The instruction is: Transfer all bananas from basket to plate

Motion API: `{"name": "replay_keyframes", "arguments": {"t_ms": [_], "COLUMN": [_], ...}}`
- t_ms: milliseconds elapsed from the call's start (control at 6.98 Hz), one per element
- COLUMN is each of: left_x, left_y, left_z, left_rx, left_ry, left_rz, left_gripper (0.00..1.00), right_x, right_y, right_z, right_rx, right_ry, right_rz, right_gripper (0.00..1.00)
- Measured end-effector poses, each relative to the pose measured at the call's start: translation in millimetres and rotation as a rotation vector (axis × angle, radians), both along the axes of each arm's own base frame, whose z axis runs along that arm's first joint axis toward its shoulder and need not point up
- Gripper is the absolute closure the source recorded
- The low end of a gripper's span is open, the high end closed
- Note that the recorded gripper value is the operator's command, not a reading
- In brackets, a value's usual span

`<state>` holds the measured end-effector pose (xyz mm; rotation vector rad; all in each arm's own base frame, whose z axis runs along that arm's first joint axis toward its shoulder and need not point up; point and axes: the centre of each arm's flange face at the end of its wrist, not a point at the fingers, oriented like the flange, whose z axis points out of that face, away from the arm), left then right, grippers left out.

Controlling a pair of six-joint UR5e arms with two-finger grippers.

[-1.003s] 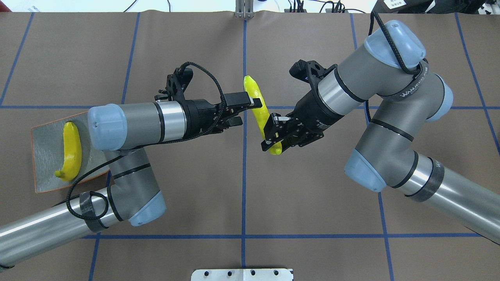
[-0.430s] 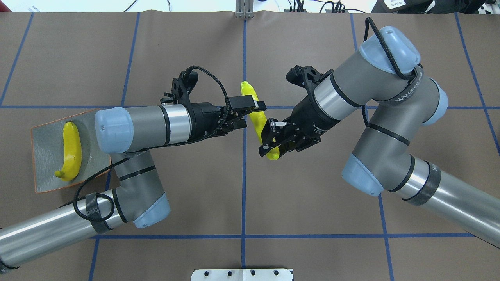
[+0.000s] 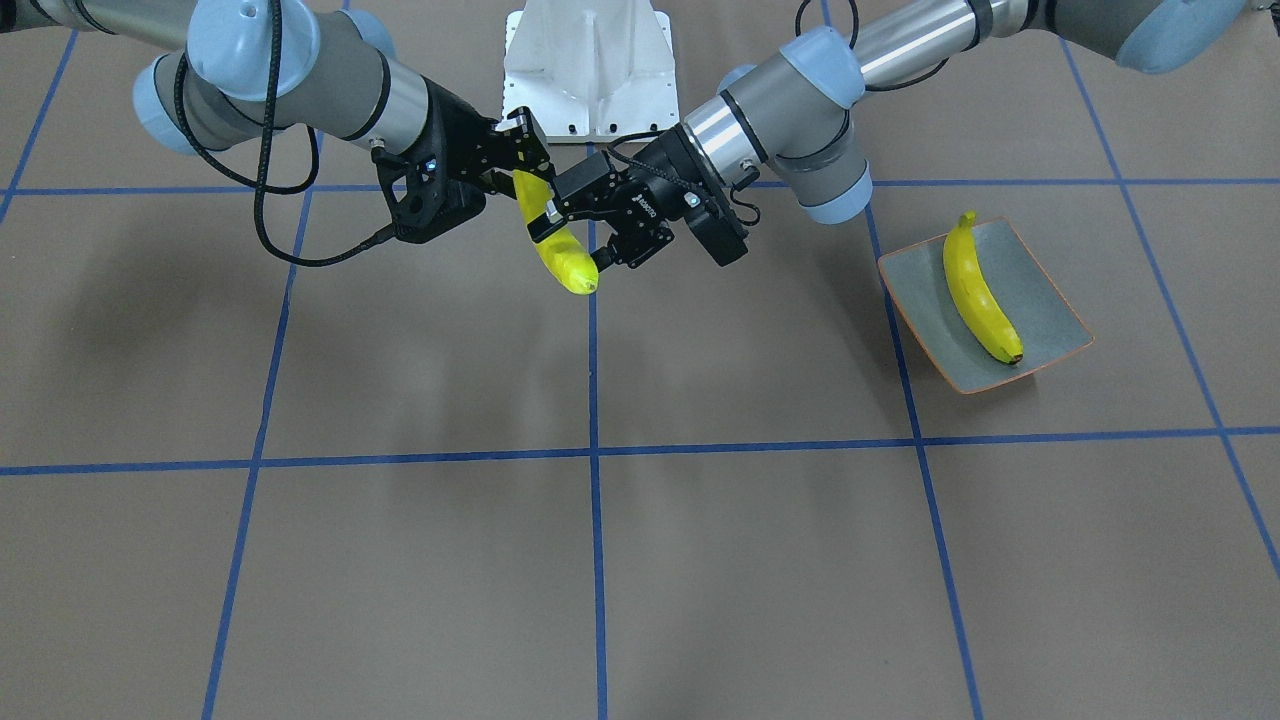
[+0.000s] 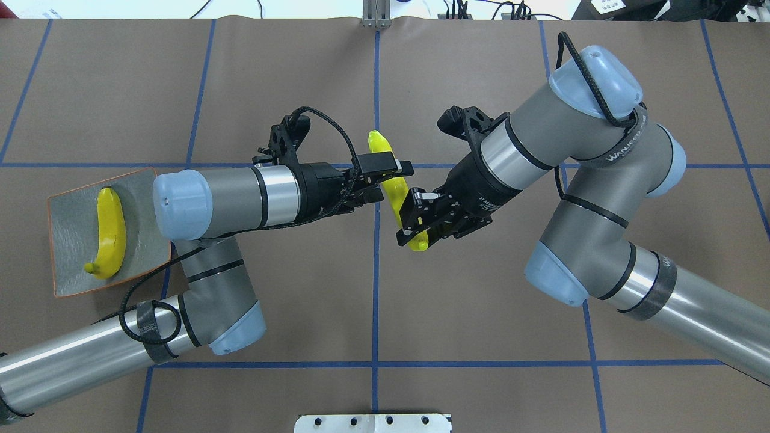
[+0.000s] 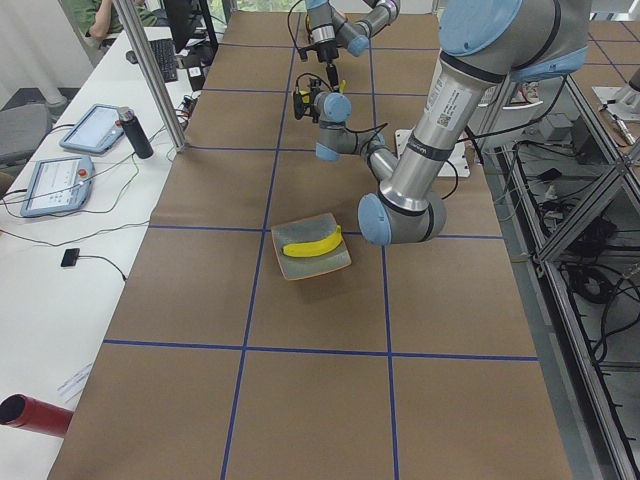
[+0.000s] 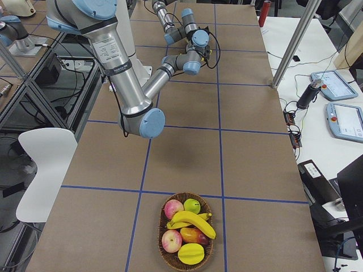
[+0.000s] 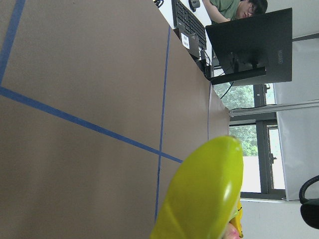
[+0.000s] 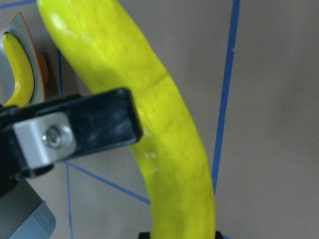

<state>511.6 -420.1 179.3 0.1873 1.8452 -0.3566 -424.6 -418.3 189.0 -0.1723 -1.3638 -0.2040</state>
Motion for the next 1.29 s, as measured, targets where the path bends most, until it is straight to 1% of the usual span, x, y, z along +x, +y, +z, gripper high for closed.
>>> {"name": "replay_keyframes", "arguments": {"t_ms": [143, 287, 573, 717, 860, 1003, 1147, 1290], "left_x": [1.7, 2.6, 5.8, 7.6, 8.8, 9.3, 9.5, 9.2], "left_y": [0.7, 1.2, 3.3, 5.1, 6.4, 6.9, 7.2, 7.8], "left_z": [0.4, 0.3, -1.1, -1.5, -1.6, -1.6, -0.7, -0.1], "left_rx": [-0.001, -0.001, -0.001, 0.000, -0.001, -0.001, 0.000, 0.002], "left_ry": [-0.002, -0.001, 0.000, 0.000, 0.000, -0.001, -0.003, -0.003], "left_rz": [0.001, 0.003, 0.008, 0.011, 0.014, 0.015, 0.016, 0.018], "left_gripper": [0.16, 0.19, 0.34, 0.47, 0.70, 0.98, 1.00, 1.00], "right_x": [-1.0, -2.2, -4.1, -4.6, -5.1, -5.3, -5.7, -6.0], "right_y": [0.8, 1.2, 1.1, 1.1, 1.3, 1.5, 1.8, 2.1], "right_z": [0.2, 1.0, 3.2, 3.7, 3.8, 3.5, 3.2, 3.3], "right_rx": [0.000, -0.001, -0.003, -0.004, -0.004, -0.003, -0.002, -0.002], "right_ry": [0.000, 0.002, 0.006, 0.007, 0.007, 0.006, 0.006, 0.005], "right_rz": [-0.002, -0.004, -0.005, -0.005, -0.006, -0.007, -0.008, -0.008], "right_gripper": [1.00, 1.00, 1.00, 1.00, 1.00, 1.00, 1.00, 0.29]}}
